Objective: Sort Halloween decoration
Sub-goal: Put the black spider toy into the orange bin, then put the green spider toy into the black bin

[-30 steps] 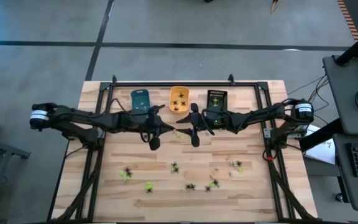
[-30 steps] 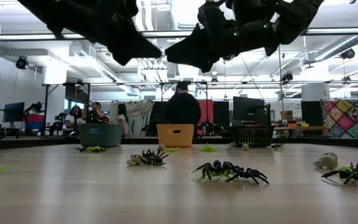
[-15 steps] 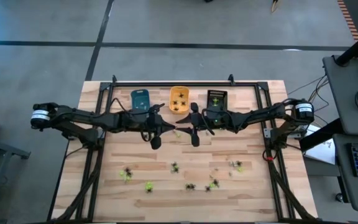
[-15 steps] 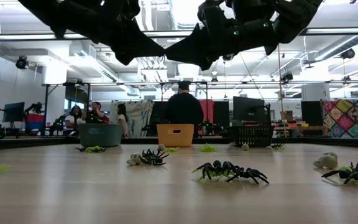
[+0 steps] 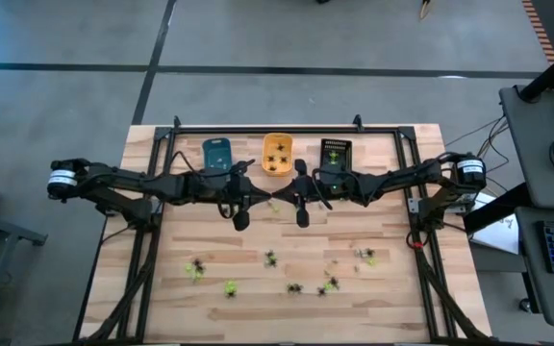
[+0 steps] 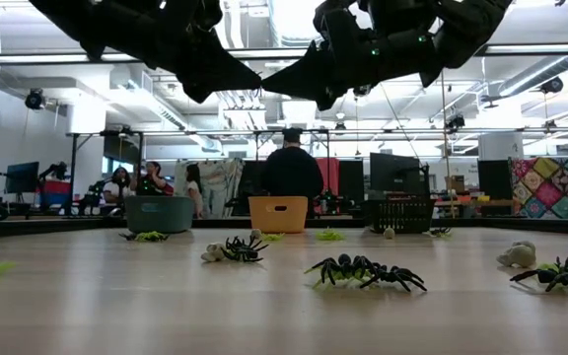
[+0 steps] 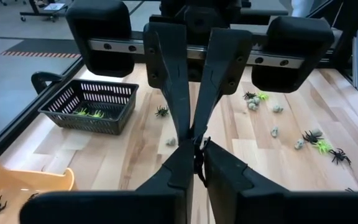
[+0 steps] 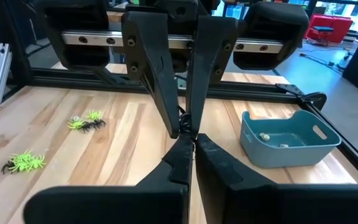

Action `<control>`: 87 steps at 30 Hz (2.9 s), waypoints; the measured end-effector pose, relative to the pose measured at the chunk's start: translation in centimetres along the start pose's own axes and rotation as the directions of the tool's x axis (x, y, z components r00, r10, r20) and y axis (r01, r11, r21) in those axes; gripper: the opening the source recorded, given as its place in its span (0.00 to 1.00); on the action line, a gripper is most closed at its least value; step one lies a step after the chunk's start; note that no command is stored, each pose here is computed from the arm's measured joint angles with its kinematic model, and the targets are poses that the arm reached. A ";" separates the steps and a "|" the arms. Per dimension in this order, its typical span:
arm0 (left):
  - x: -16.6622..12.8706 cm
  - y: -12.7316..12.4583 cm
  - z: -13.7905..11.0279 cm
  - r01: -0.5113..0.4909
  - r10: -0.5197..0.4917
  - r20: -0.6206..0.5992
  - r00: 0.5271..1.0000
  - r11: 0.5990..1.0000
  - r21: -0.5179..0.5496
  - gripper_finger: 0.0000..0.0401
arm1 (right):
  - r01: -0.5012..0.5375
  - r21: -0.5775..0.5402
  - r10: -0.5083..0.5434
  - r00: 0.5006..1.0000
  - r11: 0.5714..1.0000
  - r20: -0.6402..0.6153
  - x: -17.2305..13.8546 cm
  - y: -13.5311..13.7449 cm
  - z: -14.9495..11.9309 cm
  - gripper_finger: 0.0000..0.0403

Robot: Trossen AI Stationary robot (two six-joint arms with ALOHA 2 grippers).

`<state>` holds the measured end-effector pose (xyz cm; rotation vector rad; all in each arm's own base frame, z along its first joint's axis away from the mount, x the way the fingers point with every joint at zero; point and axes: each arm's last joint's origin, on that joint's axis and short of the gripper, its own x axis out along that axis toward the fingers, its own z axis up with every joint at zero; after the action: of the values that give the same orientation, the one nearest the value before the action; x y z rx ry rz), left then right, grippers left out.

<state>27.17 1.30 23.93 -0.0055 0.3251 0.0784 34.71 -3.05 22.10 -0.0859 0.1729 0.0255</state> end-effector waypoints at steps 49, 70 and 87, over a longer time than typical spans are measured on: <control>-1.0 5.4 -3.4 -0.254 0.220 -0.352 0.910 0.966 -0.055 0.28 | 0.444 0.004 -0.359 0.728 0.896 -0.584 6.4 -18.5 -5.2 0.03; -1.8 3.8 -5.4 -0.134 0.010 -0.550 0.835 0.973 -0.186 0.28 | 0.311 0.111 -0.177 0.761 0.944 -0.624 4.4 -14.0 0.2 0.36; -3.6 -3.0 -7.2 -0.074 -0.257 -0.741 0.621 0.922 -0.381 0.28 | 0.082 0.133 0.021 0.771 0.988 -0.636 1.1 -1.8 3.0 0.33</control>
<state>21.72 -2.14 18.19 -0.4637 1.2035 0.0276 36.39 -4.60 24.98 0.0628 0.8611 -0.0524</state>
